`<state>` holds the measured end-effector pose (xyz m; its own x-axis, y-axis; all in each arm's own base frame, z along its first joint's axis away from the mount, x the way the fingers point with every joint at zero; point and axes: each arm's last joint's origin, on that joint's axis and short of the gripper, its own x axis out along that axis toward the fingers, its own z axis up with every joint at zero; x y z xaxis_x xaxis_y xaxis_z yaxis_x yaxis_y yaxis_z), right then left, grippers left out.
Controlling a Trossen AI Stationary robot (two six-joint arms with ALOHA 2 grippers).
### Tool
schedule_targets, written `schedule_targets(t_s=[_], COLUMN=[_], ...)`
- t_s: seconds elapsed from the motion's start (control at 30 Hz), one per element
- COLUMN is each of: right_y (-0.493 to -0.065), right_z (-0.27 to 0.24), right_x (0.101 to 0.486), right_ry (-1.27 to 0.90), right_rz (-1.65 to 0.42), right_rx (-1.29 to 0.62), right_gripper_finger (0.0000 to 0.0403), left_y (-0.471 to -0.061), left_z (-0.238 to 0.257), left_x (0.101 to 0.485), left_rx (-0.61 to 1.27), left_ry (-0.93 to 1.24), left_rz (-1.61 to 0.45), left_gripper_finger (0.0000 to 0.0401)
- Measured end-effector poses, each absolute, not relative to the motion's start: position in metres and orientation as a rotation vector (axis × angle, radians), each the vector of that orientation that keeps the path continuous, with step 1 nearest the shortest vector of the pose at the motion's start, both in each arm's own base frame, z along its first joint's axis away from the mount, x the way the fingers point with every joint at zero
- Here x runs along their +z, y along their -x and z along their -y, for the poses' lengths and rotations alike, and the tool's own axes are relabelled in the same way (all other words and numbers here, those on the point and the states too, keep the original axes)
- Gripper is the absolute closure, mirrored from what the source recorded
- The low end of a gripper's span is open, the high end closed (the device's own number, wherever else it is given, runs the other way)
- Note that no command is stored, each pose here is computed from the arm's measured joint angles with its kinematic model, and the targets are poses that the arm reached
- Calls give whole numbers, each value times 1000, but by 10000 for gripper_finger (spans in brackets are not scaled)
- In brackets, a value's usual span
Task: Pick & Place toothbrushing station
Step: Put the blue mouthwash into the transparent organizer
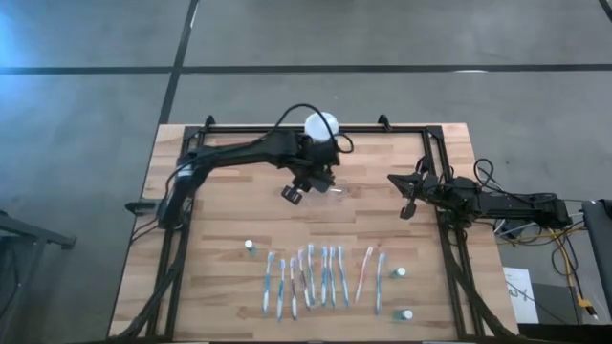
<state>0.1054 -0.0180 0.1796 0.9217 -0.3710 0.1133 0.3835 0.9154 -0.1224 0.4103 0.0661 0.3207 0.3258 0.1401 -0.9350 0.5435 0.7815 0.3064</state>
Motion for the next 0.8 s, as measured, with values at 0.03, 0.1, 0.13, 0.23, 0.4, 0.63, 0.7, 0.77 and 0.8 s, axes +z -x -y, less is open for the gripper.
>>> schedule_targets(t_s=[0.03, 0.1, 0.13, 0.23, 0.4, 0.63, 0.7, 0.77, 0.8], right_y=[-105, -105, -105, -105, -105, -105, -105, -105, -105], right_z=[18, 18, 18, 18, 18, 18, 18, 18, 18], right_x=[180, 180, 180, 180, 180, 180, 180, 180, 180], right_ry=[144, 144, 144, 144, 144, 144, 144, 144, 144], right_rz=[88, 88, 88, 88, 88, 88, 88, 88, 88], right_rx=[-389, -389, -389, -389, -389, -389, -389, -389, -389], right_gripper_finger=[394, 394, 394, 394, 394, 394, 394, 394, 394], left_y=[-412, -415, -417, -420, -423, -430, -432, -434, -435], left_z=[-67, -70, -71, -73, -77, -83, -85, -88, -89], left_x=[318, 311, 307, 300, 295, 284, 276, 269, 267], left_rx=[-295, -300, -301, -305, -297, -262, -254, -247, -240], left_ry=[-660, -655, -652, -644, -642, -604, -578, -557, -546], left_rz=[-1239, -1256, -1264, -1282, -1279, -1282, -1305, -1323, -1329], left_gripper_finger=[304, 304, 304, 304, 304, 304, 304, 304, 304])
